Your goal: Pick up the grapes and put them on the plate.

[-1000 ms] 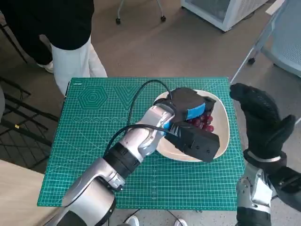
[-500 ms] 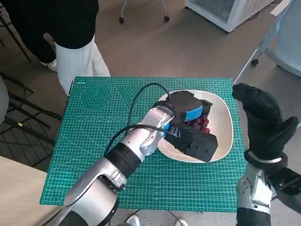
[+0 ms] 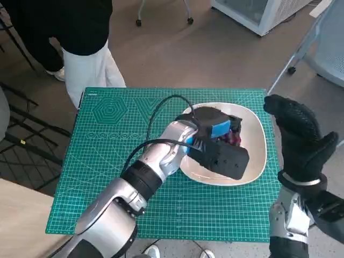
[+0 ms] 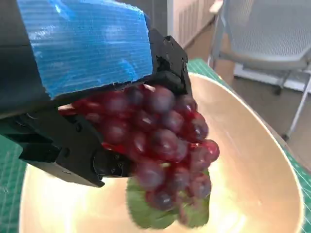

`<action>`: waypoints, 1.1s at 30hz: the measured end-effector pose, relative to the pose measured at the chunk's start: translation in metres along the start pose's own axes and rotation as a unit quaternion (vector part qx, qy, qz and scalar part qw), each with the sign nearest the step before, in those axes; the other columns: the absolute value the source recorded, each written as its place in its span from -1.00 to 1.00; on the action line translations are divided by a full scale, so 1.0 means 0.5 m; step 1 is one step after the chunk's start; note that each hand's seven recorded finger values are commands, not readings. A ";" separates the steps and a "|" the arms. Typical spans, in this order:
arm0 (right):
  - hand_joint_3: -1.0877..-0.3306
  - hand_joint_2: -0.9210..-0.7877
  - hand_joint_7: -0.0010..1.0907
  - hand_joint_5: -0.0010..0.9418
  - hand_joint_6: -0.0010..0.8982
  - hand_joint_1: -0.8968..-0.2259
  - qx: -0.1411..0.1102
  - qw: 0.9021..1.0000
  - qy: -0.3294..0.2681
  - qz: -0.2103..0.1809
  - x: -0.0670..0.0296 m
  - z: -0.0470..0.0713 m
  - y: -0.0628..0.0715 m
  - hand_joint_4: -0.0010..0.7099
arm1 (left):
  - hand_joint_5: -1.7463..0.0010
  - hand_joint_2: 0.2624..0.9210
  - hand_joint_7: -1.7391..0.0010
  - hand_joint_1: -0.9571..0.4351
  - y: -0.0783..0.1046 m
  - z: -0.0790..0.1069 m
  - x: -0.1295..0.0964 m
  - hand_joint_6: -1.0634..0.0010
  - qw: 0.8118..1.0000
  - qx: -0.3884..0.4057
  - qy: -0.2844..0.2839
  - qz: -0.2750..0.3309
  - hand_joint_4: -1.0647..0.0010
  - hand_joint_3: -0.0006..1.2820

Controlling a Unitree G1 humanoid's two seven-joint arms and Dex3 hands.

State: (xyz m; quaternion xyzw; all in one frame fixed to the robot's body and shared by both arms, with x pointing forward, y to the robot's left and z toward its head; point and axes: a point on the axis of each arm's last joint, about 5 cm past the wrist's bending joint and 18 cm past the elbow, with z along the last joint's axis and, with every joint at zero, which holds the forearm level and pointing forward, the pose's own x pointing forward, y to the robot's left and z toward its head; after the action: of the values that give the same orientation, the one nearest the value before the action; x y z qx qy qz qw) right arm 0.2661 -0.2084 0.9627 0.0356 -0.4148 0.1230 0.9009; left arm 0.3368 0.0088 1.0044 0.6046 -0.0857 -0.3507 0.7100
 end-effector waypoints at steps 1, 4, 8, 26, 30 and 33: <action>0.41 -1.00 -0.52 -1.00 -0.64 0.04 0.000 1.000 0.000 0.000 0.000 0.000 0.000 -0.25 | 0.91 0.91 0.97 -0.28 -0.001 0.000 0.001 0.72 1.000 -0.001 0.001 -0.002 0.95 -0.91; 0.40 -1.00 -0.52 -1.00 -0.64 0.04 0.000 1.000 0.001 0.000 -0.001 0.000 0.000 -0.25 | 0.97 0.96 0.99 -0.43 -0.005 -0.002 0.002 0.77 1.000 -0.003 0.003 -0.004 0.98 -0.94; 0.40 -1.00 -0.53 -1.00 -0.64 0.04 0.001 1.000 0.001 0.000 -0.001 -0.001 0.001 -0.25 | 0.99 0.99 1.00 -0.51 -0.008 -0.002 0.003 0.80 1.000 -0.003 0.000 0.004 1.00 -0.92; 0.39 -1.00 -0.54 -1.00 -0.64 0.04 0.005 1.000 -0.002 -0.006 -0.001 -0.001 0.007 -0.25 | 1.00 1.00 0.98 -0.62 0.001 -0.070 -0.034 0.74 0.985 -0.090 -0.066 0.131 0.99 -0.54; 0.38 -1.00 -0.54 -1.00 -0.64 0.05 0.004 1.000 -0.003 -0.006 0.001 0.000 0.008 -0.26 | 0.98 1.00 0.96 -0.54 -0.012 -0.114 -0.059 0.65 0.958 -0.197 -0.091 0.187 0.92 -0.50; 0.38 -1.00 -0.54 -1.00 -0.64 0.06 0.002 1.000 -0.002 -0.005 0.002 0.000 0.010 -0.26 | 0.98 1.00 0.95 -0.45 -0.026 -0.145 -0.077 0.57 0.929 -0.282 -0.097 0.217 0.83 -0.50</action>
State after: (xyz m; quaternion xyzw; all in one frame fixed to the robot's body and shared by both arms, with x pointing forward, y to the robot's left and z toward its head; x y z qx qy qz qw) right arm 0.2655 -0.2036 0.9632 0.0392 -0.4163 0.1196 0.9005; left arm 0.3427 0.0896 0.9859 0.3092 -0.1806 -0.2542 0.8984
